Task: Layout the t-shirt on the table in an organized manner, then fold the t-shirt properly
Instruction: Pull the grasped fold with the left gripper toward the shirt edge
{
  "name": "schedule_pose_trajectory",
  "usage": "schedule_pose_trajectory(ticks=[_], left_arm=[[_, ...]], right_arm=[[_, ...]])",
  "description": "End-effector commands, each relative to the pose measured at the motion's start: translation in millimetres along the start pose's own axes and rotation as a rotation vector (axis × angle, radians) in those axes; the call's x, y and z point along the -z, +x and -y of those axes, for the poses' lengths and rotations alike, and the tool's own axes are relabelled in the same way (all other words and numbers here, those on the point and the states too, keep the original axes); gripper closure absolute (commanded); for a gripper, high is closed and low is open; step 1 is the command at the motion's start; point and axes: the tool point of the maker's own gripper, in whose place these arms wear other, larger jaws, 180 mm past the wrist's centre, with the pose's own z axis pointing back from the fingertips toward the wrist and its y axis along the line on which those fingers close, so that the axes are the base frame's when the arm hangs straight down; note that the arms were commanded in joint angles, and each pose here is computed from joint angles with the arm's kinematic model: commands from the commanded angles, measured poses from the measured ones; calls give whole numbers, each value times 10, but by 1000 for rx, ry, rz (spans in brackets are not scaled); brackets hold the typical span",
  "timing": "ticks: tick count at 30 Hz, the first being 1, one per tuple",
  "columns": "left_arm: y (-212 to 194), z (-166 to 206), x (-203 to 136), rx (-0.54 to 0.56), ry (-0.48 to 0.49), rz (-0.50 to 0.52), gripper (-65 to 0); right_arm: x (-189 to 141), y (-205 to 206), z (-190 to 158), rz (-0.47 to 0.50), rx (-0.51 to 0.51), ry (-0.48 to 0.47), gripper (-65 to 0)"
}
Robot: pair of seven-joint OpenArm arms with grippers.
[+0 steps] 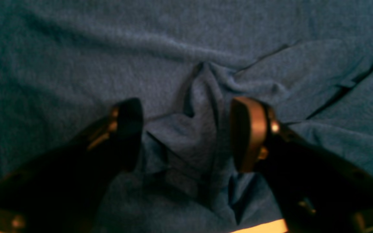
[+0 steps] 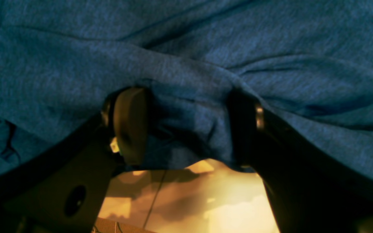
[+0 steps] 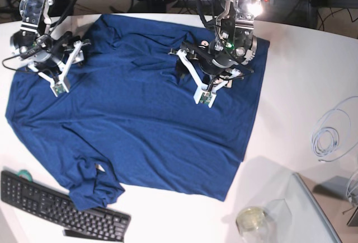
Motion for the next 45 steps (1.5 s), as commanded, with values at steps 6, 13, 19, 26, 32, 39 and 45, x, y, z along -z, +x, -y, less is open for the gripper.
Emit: schedule_pose_trajectory(ticks=[6,13,19,26,32,39,45], left_arm=[[13,-13,60,-10,-7,3,-8],[346,-50,-204,16,26,118,0],[581,-57,-513,36,54,217,0],[468,-8,-766,30,67,241,0],[188,-211,-760,-61,147,246,0],[14,-268,-695,-52,155,196,0],[-26,-251,-766,-55,157,196,-184]], right_arm=[[-34,71,68,20,-6,-16,-366],[-34,71,68,20,-6,-16,-366],[-34,71,68,20,-6,-16,-366],[-34,71,68,20,-6,-16,-366],[-33,73,64,20,-7,-15,-366],[-29,78,49,21,-9,-12,-366],[-29,78,49,21,-9,-12,-366]])
